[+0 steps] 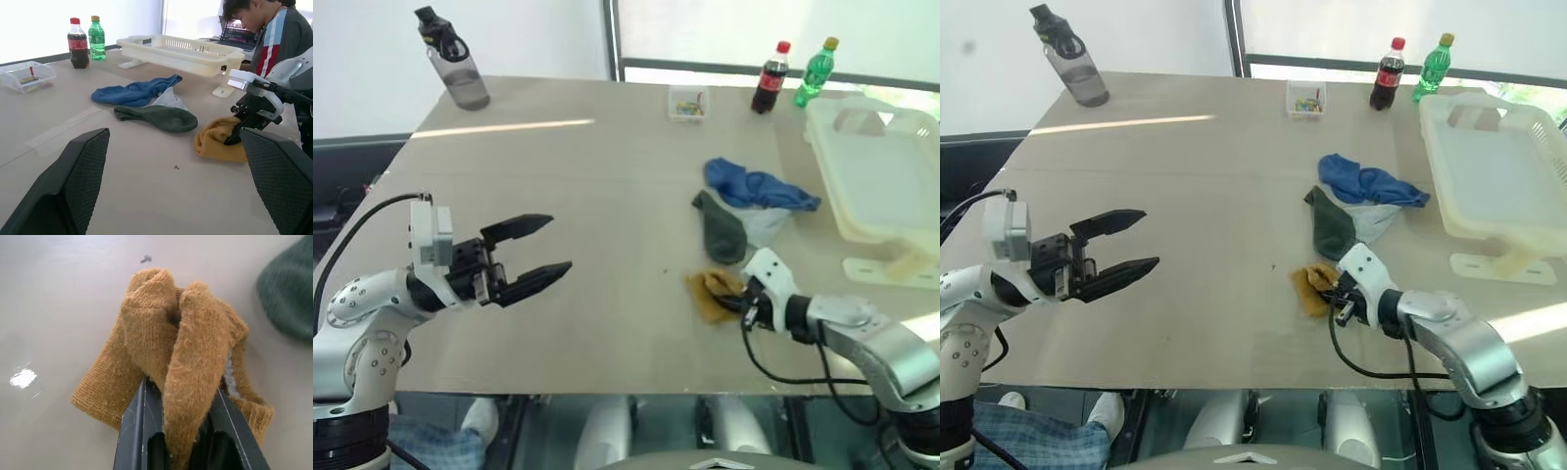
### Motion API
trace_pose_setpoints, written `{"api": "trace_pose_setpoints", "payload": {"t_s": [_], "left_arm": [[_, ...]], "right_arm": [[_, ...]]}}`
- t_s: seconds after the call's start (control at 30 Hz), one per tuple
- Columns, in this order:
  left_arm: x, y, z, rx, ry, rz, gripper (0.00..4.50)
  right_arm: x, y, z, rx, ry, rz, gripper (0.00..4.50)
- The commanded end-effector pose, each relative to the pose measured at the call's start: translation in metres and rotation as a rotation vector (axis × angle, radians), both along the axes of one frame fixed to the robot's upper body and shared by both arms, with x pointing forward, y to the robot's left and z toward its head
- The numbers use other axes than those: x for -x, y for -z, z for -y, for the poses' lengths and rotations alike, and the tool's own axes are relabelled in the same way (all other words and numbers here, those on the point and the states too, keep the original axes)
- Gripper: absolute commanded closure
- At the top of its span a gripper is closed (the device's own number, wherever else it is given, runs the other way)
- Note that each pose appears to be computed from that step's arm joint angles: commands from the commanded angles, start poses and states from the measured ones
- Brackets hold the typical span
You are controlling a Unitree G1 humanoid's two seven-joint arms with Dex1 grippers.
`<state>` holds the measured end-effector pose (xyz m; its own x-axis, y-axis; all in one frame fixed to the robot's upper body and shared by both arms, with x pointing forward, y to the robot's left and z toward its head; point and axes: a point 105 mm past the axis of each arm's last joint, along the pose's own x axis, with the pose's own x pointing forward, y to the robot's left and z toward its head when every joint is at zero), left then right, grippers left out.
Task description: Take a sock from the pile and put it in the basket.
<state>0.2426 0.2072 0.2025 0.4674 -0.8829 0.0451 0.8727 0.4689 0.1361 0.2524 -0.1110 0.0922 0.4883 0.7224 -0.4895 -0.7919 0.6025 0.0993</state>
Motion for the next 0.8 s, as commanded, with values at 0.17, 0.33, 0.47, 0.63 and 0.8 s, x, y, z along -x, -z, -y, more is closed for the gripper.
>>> {"api": "trace_pose_setpoints", "payload": {"t_s": [0.17, 0.33, 0.47, 0.63, 0.8], "left_arm": [[0.003, -0.008, 0.007, 0.014, 0.037, 0.035, 0.00], [0.006, -0.005, 0.009, 0.001, 0.077, 0.009, 0.00], [0.007, -0.005, 0.010, 0.002, 0.105, 0.006, 0.00], [0.010, -0.004, 0.011, -0.013, 0.145, -0.016, 0.00], [0.014, -0.003, 0.012, -0.015, 0.178, -0.032, 0.00]], "right_arm": [[-0.019, -0.070, 0.029, -0.082, 0.061, 0.133, 4.47], [-0.053, -0.132, 0.088, -0.125, 0.272, 0.300, 4.47], [-0.072, -0.157, 0.130, -0.123, 0.441, 0.375, 4.47], [-0.091, -0.174, 0.192, -0.075, 0.695, 0.461, 4.47], [-0.102, -0.166, 0.234, -0.025, 0.906, 0.438, 4.47]]}}
